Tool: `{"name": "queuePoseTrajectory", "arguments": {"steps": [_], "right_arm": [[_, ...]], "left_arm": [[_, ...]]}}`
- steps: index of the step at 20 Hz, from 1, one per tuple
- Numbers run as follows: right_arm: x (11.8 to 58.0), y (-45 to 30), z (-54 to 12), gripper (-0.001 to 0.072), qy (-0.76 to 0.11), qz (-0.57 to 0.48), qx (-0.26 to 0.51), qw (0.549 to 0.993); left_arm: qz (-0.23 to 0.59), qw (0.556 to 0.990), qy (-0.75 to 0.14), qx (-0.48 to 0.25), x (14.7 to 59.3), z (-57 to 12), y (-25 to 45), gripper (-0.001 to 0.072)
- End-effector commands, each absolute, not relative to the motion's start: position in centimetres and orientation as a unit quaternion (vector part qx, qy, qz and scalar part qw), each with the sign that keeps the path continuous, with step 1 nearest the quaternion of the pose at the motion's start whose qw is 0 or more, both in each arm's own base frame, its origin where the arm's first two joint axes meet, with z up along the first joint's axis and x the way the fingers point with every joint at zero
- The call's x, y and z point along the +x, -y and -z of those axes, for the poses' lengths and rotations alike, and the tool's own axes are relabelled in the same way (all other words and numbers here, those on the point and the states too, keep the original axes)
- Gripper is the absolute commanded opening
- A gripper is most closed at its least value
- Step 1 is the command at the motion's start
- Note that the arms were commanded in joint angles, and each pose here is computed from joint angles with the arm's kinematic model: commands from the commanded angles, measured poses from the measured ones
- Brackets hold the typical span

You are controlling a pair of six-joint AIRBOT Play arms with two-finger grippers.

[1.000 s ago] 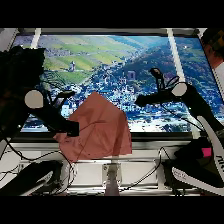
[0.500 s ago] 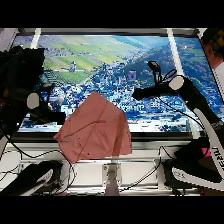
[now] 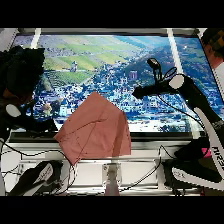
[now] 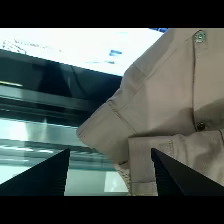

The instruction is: Fold the clothes and pants, and hang the long-sleeved shirts on hangers.

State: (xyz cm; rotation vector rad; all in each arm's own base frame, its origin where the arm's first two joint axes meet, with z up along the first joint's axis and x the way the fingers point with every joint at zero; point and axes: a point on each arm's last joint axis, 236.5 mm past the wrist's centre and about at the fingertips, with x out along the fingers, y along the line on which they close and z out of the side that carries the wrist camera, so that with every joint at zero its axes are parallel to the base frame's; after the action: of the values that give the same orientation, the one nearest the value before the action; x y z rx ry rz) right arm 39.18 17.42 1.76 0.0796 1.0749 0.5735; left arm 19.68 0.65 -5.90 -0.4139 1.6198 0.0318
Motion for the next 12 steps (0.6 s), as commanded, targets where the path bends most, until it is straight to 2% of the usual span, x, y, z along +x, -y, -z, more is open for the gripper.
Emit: {"name": "queuePoseTrajectory", "arguments": {"steps": [1, 4, 8, 9, 11, 12], "right_arm": [[39.5, -17.4, -1.9, 0.0605, -0.498, -0.268, 0.034, 0.824], [39.6, -17.4, -1.9, 0.0604, -0.497, -0.268, 0.034, 0.825], [39.6, -17.4, -1.9, 0.0601, -0.497, -0.268, 0.034, 0.825], [39.6, -17.4, -1.9, 0.0599, -0.497, -0.268, 0.034, 0.825], [39.6, -17.4, -1.9, 0.0594, -0.497, -0.268, 0.034, 0.825], [39.6, -17.4, -1.9, 0.0594, -0.497, -0.268, 0.034, 0.825]], "left_arm": [[0.010, 0.656, -0.725, -0.211, 18.0, 6.9, -0.6, 0.0559], [0.051, 0.643, -0.733, -0.217, 16.7, 7.9, 1.3, 0.0559], [0.053, 0.633, -0.739, -0.223, 15.5, 9.4, 1.9, 0.0544], [0.051, 0.637, -0.735, -0.228, 15.6, 9.7, 2.0, 0.0473], [0.042, 0.656, -0.715, -0.239, 16.7, 10.4, 2.1, 0.0387], [0.038, 0.667, -0.702, -0.248, 17.6, 10.5, 2.2, 0.0314]]}}
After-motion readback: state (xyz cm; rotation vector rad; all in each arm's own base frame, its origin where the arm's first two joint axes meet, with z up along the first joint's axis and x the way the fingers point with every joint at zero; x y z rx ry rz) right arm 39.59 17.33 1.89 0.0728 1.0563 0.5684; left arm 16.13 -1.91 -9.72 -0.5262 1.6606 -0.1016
